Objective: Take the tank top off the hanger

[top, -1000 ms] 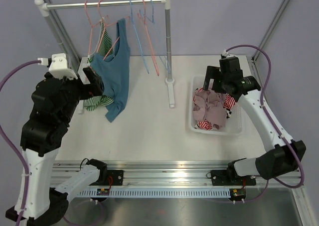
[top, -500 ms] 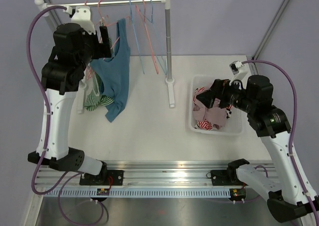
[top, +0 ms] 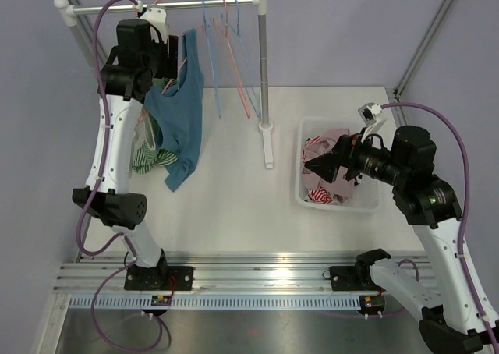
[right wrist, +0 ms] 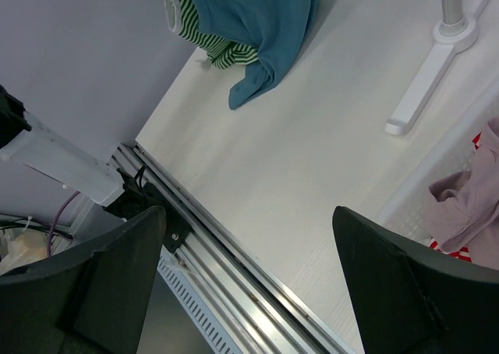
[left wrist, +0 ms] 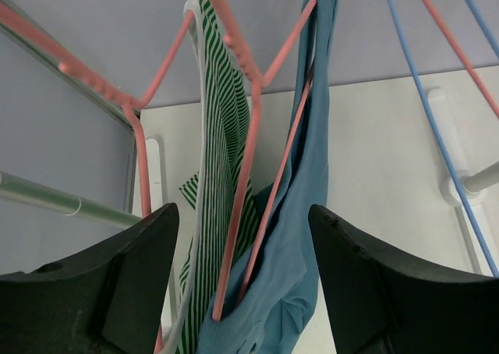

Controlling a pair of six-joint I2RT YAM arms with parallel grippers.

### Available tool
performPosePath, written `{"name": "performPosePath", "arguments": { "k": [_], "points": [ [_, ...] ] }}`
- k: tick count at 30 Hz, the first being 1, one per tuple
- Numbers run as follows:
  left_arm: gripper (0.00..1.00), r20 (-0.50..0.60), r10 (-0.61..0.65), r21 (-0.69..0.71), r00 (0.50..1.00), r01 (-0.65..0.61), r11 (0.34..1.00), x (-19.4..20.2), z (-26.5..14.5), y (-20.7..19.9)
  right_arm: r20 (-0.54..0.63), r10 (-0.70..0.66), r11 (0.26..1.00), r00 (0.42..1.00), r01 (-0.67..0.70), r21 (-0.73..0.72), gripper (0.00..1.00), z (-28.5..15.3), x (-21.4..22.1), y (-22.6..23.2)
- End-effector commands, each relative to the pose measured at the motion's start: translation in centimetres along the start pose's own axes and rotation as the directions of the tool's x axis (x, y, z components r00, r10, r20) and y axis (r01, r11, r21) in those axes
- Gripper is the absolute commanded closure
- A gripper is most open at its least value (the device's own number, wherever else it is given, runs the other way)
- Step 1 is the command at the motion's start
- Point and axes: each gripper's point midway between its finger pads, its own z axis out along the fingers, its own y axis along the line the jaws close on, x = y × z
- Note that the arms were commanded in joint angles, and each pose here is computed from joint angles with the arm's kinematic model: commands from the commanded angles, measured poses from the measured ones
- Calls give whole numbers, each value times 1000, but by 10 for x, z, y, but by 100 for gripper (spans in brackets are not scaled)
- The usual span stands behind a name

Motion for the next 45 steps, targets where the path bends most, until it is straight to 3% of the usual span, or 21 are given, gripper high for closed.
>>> {"name": "performPosePath", "arguments": {
  "k": [1,3,5,7,10,16,25,36,38,44,45],
  "points": [
    [30,89,13,-29,996,-11,1000,-27,3,16,0,4,998,1000,-4,-65,6,-1,-1,12],
    [39,73,-1,10,997,1,1000,-22,11,11,-2,3,997,1000,-3,-78,6,-1,0,14],
    [58,71,-21,60,997,16,998,-21,13,1,-1,5,997,1000,-5,-82,6,0,1,13],
    [70,70,-34,85,997,28,996,-22,10,-3,1,9,996,1000,-9,-85,7,1,1,13],
    [73,74,-30,87,997,24,996,-23,8,-3,-1,15,995,1000,-15,-94,7,2,0,14],
    [100,113,-93,152,989,76,985,-39,-9,-13,9,15,994,1000,-14,-105,7,1,-1,17],
    [100,194,-186,209,963,144,967,-69,-41,-21,30,3,992,1000,1,-127,7,-5,-5,25],
    [100,296,-263,269,918,184,945,-99,-108,-23,49,-5,989,999,12,-145,6,-4,-11,28],
    [100,289,-280,287,915,196,938,-99,-116,-25,66,-4,990,998,13,-140,0,-1,-15,27],
    [100,204,-346,378,916,253,891,-71,-155,-45,108,29,985,994,-10,-172,1,8,-22,26],
    [100,221,-366,393,904,261,882,-69,-179,-43,114,41,983,993,-20,-185,1,9,-23,28]
  ]
}}
